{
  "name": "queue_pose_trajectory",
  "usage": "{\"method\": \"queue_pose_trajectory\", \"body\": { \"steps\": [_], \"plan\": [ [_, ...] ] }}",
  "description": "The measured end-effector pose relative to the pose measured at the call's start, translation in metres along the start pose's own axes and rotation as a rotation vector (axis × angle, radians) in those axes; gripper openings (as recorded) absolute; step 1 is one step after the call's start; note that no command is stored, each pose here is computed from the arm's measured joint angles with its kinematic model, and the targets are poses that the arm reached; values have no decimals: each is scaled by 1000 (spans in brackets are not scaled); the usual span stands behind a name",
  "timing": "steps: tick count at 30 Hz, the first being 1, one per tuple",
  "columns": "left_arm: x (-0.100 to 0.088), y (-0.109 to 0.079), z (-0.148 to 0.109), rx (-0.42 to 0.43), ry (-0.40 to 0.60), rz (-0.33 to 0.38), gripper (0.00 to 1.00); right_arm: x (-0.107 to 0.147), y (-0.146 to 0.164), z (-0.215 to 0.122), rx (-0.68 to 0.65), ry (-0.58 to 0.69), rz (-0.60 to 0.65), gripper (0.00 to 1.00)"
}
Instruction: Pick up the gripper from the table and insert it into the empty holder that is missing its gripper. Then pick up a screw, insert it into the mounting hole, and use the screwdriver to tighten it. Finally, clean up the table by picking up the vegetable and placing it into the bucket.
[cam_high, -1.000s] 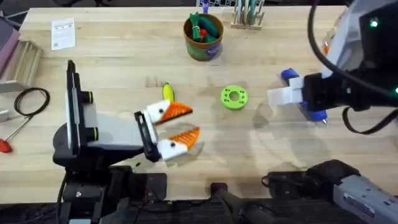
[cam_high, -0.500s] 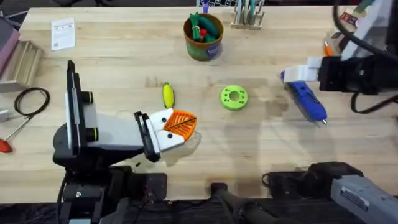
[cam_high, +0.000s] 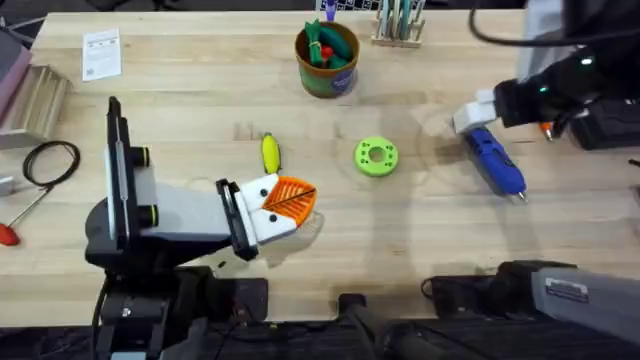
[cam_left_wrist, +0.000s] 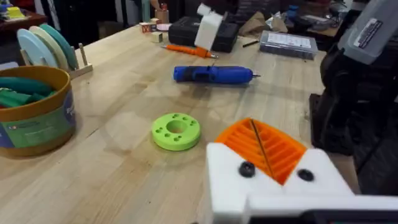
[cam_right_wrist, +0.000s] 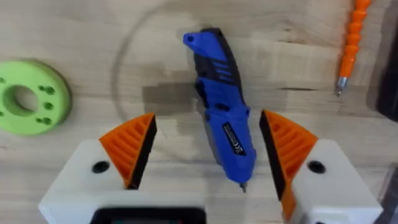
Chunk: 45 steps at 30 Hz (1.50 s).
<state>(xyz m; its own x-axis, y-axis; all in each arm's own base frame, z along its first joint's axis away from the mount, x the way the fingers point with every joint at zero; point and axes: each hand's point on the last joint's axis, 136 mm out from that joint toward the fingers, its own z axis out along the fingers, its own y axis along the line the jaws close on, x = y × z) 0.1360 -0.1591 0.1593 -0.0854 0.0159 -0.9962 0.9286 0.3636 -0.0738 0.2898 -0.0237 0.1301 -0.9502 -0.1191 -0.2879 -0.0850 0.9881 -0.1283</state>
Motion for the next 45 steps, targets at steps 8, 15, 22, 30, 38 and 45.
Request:
{"method": "queue_pose_trajectory", "body": {
  "steps": [8, 15, 22, 30, 38, 45],
  "plan": [
    [0, 0, 0, 0, 0, 0, 13, 4, -1, 52, -8, 139, -160, 991],
    [0, 0, 0, 0, 0, 0, 13, 10, -20, 73, -4, 185, -181, 991],
    [0, 0, 0, 0, 0, 0, 13, 15, -30, 88, -9, 219, -201, 976],
    [0, 0, 0, 0, 0, 0, 13, 12, -27, 96, -26, 222, -223, 826],
    [0, 0, 0, -1, 0, 0, 13, 10, -30, 99, -10, 220, -227, 21],
    [0, 0, 0, -1, 0, 0, 13, 10, -30, 99, -10, 219, -229, 24]
  ]
}}
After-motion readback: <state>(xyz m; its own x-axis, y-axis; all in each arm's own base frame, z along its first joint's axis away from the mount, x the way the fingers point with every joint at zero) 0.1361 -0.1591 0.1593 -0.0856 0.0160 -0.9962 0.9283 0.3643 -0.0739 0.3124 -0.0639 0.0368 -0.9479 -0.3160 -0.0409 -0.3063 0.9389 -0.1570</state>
